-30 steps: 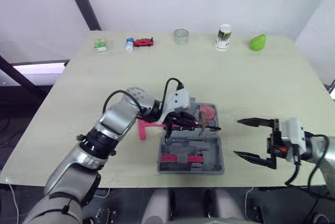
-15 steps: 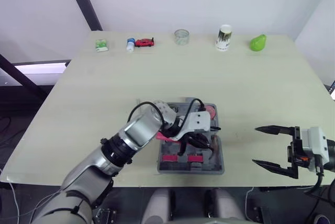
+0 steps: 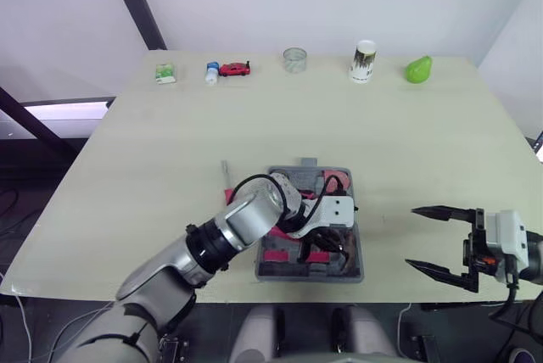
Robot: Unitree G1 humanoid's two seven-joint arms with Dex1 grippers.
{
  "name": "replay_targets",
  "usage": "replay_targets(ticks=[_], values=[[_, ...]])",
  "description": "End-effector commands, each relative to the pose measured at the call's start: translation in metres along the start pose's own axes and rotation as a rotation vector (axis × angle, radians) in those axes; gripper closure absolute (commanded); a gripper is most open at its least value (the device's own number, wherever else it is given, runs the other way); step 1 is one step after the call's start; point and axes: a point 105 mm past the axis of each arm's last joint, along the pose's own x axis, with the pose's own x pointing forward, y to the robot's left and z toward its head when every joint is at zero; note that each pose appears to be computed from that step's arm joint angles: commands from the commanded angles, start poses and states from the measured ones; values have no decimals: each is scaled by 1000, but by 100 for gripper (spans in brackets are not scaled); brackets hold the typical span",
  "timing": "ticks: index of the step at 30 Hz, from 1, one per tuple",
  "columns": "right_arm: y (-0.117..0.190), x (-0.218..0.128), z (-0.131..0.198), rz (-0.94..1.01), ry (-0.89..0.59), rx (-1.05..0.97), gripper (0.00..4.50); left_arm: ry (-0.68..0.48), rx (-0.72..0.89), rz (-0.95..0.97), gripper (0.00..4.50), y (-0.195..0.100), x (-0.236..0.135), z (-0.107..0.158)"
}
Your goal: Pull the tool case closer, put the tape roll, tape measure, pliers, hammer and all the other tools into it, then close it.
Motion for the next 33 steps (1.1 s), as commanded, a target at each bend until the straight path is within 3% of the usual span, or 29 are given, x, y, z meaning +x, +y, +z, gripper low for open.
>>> replay_targets(ticks=[1, 15, 16, 17, 18, 19, 33], values=[[-1, 0, 6, -8, -17, -36, 0, 0, 24, 11, 449, 3, 1, 8], [1, 3, 2, -19, -29, -46, 0, -10, 8, 11, 449, 6, 6, 10], [0, 4, 1, -18, -31, -47, 0, -9, 9, 22, 347, 8, 4, 10], [0, 4, 1, -17, -33, -47, 0, -7, 8, 29, 310, 9, 3, 11], [0, 4, 1, -18, -33, -49, 0, 4, 23, 32, 245, 9, 3, 10], [-1, 5, 0, -19, -33, -51, 0, 8, 27, 29, 230, 9, 2, 9], [-4, 6, -2, -25, -32, -62, 0, -97, 88, 50, 230, 13, -20, 33]])
